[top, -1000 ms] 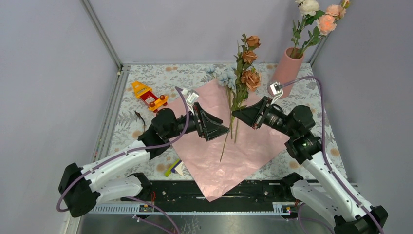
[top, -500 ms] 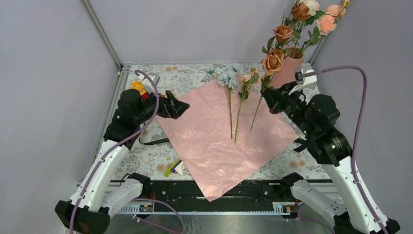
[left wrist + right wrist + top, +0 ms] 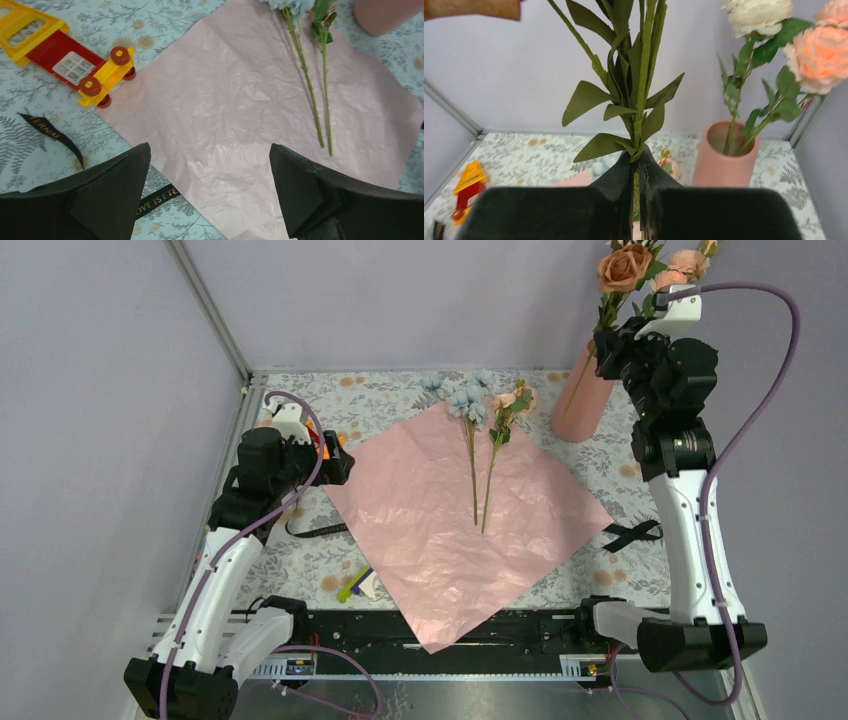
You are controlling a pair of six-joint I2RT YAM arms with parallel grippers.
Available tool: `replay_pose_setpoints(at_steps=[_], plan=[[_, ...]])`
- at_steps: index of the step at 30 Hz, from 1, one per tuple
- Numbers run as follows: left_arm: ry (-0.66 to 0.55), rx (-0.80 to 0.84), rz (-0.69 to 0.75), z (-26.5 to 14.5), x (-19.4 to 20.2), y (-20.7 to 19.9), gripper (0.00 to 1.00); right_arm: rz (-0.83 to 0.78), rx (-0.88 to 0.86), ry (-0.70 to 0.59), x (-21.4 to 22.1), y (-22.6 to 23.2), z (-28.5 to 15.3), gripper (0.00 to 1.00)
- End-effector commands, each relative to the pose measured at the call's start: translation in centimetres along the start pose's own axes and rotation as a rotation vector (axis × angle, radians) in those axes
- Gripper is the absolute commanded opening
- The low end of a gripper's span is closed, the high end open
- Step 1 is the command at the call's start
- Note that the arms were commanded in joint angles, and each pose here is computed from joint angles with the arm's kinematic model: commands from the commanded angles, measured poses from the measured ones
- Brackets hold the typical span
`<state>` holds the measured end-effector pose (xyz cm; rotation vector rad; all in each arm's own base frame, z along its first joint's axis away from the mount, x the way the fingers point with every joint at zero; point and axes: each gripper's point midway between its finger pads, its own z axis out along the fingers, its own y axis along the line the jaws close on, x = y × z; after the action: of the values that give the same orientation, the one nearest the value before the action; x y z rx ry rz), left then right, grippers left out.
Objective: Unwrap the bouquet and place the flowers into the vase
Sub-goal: Insert the fake flower into the vase.
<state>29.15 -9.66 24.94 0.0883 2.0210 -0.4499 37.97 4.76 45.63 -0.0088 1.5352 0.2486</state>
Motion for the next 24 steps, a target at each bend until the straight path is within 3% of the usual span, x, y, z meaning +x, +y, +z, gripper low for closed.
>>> replay_pose_setpoints(at_steps=[1,15,24], plan=[[-0.038,-0.095,0.05,-0.5,-0.5,1.9,0.98,-0.061,-0.045,-0.21,-5.7,-1.4,2.7,0.0],[-0.014,-0.077,0.043,0.0,-0.1,1.7,0.97,-0.167,0.095,-0.346,-10.8,-7.0,5.8,0.0],[-0.009,-0.077,0.041,0.1,0.1,1.8,0.98,-0.187,0.052,-0.323,-9.3,-8.2,10.1,0.0]])
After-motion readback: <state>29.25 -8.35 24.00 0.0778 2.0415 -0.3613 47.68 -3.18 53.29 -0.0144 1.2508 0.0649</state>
